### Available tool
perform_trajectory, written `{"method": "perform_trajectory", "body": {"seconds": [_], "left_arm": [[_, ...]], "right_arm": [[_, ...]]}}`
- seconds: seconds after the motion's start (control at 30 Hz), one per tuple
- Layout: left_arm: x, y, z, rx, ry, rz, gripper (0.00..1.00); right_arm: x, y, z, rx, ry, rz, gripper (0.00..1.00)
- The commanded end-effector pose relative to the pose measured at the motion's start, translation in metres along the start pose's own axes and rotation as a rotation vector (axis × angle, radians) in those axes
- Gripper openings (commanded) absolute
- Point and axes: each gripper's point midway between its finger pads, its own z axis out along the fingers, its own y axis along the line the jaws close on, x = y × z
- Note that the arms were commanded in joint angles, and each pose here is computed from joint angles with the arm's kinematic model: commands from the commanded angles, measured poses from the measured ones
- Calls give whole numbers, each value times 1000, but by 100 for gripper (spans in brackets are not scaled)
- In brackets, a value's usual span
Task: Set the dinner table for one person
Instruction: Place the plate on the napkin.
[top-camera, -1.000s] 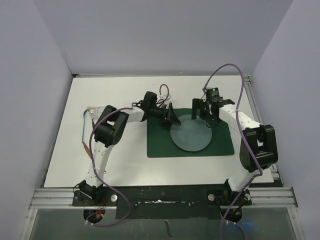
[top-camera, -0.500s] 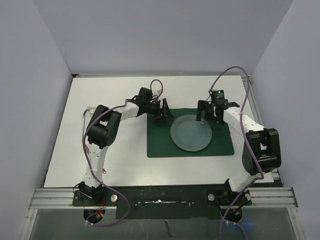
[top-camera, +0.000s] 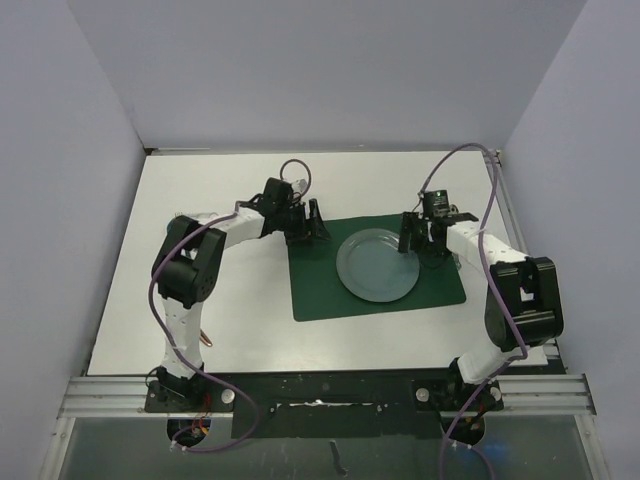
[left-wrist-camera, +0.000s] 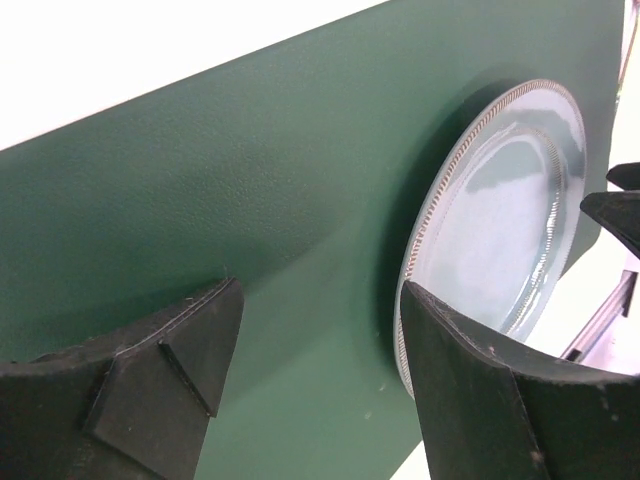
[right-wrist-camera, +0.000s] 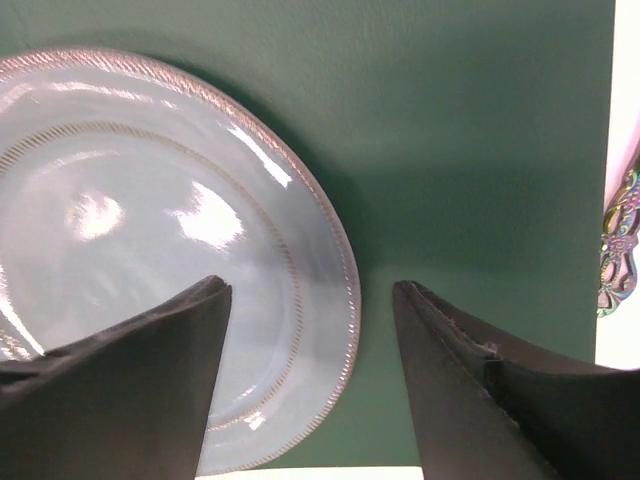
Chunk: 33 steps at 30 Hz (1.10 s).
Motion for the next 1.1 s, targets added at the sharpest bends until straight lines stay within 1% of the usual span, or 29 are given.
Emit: {"method": "perform_trajectory", "body": {"seconds": [0.0,0.13,0.2,0.23,0.53,0.6,0.73,0.9,1.0,1.07], "left_arm": [[44,52,-5,-227,67,-5,69],[48,60,-5,-260,74,-1,69],[47,63,-4,-275,81,1,69],[47,62,-2,-274,84,3,69],[33,67,8,-307,106,37,69],[25,68,11,-309,103,44,69],[16,77,19,-337,120,49,69],[8,98,25,-410,146,49,69],[7,109,24,-437,150,37,69],[5,117,20,-450,146,25,69]], "right_arm": [[3,2,2,-23,-21,13,57],[10,3,6,-35,-5,25,21],[12,3,8,-37,1,28,11],[13,4,9,-37,6,27,9],[25,8,14,-64,35,40,5],[26,9,12,-74,35,44,5],[24,11,7,-84,23,50,5],[14,13,-8,-93,-10,48,5],[9,11,-16,-81,-30,44,7],[5,11,-20,-79,-44,41,13]]}}
